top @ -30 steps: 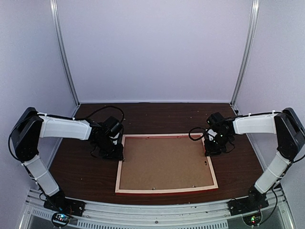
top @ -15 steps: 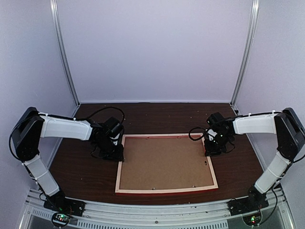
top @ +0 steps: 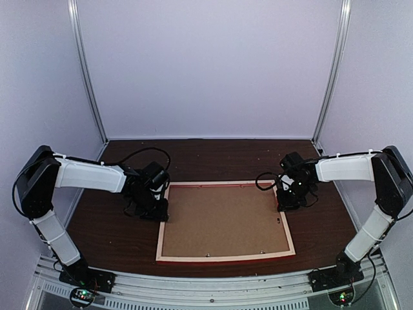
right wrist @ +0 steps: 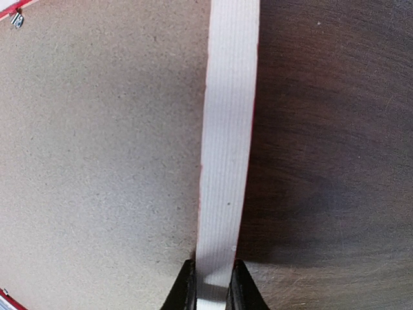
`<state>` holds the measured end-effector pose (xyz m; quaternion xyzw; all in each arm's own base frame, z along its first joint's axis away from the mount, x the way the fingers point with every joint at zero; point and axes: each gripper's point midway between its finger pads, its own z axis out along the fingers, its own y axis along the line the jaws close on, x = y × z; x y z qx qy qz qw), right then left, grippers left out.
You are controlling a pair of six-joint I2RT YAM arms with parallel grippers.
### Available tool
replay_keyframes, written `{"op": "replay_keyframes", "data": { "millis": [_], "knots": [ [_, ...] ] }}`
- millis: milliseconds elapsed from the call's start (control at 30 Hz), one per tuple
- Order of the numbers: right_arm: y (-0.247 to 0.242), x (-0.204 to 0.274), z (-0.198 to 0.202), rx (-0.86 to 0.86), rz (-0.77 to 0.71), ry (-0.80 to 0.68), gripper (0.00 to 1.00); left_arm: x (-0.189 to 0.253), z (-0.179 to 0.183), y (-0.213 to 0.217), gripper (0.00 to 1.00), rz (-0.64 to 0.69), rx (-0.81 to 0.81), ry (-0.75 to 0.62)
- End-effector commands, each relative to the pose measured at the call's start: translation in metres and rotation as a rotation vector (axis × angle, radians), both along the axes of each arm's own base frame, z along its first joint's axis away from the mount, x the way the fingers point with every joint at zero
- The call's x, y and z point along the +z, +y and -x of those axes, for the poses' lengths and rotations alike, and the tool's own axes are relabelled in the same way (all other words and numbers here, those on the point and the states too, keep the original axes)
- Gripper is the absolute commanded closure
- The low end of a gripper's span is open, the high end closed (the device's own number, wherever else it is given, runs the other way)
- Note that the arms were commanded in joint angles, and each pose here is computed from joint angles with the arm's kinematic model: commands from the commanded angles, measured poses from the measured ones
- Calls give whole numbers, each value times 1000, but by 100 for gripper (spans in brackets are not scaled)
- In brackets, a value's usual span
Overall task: Put the photo into the frame
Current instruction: Press the fastener onto the backboard.
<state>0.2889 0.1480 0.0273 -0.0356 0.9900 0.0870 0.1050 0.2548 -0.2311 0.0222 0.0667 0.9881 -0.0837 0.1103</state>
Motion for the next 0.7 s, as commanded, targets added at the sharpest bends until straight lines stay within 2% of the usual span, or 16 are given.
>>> {"op": "replay_keyframes", "data": {
  "millis": [0, 300, 567, 667],
  "knots": [
    [-5, -9, 16, 41, 22, 49, 99, 3, 0, 5, 53, -23, -3, -17],
    [-5, -9, 15, 39, 21, 48, 98, 27, -8, -10, 48, 49, -31, -61],
    [-6, -8, 16, 41, 22, 48, 98, 16, -13, -15, 47, 31, -47, -44],
    [-6, -8, 16, 41, 23, 48, 98, 10, -13, -15, 50, 22, -46, -37]
  ]
}}
